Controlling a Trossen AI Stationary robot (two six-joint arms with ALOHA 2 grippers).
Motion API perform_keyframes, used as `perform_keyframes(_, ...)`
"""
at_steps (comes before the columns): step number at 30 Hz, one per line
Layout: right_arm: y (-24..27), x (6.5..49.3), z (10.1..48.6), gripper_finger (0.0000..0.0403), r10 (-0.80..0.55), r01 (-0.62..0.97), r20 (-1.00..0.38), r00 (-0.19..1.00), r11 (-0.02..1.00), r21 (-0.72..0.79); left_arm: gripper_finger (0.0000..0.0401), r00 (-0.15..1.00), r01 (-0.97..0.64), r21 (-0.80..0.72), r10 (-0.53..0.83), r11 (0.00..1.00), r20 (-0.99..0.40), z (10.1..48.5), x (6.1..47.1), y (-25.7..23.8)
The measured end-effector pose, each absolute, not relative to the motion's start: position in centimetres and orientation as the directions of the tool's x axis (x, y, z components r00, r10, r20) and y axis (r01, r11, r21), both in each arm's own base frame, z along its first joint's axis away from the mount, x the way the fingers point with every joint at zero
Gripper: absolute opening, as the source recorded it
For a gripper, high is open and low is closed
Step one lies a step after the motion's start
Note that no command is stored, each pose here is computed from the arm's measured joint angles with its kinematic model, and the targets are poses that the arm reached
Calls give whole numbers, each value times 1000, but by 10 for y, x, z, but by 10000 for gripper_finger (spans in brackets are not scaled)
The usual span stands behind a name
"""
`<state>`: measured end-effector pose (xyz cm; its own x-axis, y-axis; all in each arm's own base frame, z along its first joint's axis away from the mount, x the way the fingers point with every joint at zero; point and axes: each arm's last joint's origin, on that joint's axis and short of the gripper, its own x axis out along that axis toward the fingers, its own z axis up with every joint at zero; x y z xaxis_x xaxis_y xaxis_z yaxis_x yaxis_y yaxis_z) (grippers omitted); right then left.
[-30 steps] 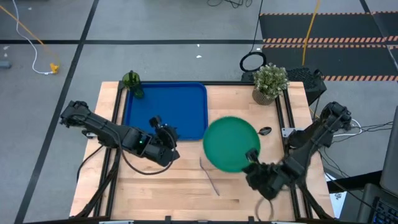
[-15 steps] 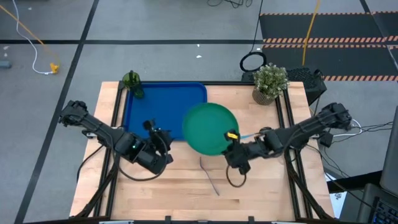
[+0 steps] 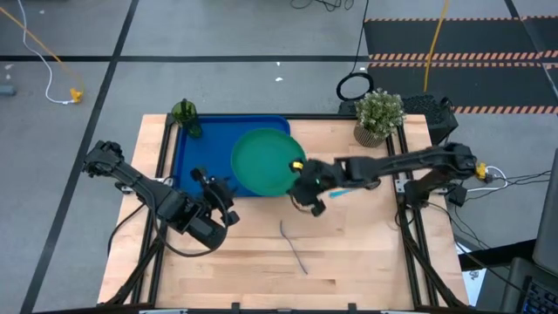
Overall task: Pick and place plate/cup/fork/spoon on tray
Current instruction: Put the green plate on the blue serving tray to the bottom right of the green glass
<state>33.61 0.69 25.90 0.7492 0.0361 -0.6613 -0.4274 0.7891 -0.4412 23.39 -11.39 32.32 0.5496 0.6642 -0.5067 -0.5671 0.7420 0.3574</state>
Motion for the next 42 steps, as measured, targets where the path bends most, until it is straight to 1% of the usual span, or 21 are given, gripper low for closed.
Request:
perform_keyframes(4,-15,353,248,0,68,-417,-613,787,791,-447,145,554,-617,344,701,708,-449,325,234,-113)
perform_keyframes(7,-27,369,237,0,97,-412,-580,809,798,-440,145,551,-630,347,715,695,-432,325,235,-111)
perform_keyframes(14,-38,418,210,0,106,-440,-631,769,803,-401,145,548,-655,334,730,678,-409,328,233,-108)
perform_keyframes(20,-43,455,202,0,107,-461,-648,754,789,-406,145,539,-663,338,739,668,-404,327,231,-107)
perform_keyframes(27,-54,490,188,0,94,-443,-634,768,792,-420,145,536,-667,334,740,666,-405,327,231,-107)
perform_keyframes(36,-63,507,163,0,91,-446,-640,763,790,-420,145,536,-665,334,739,667,-409,327,231,-107)
perform_keyframes(42,-68,506,161,0,107,-456,-643,758,792,-406,145,536,-666,331,738,668,-411,327,231,-107)
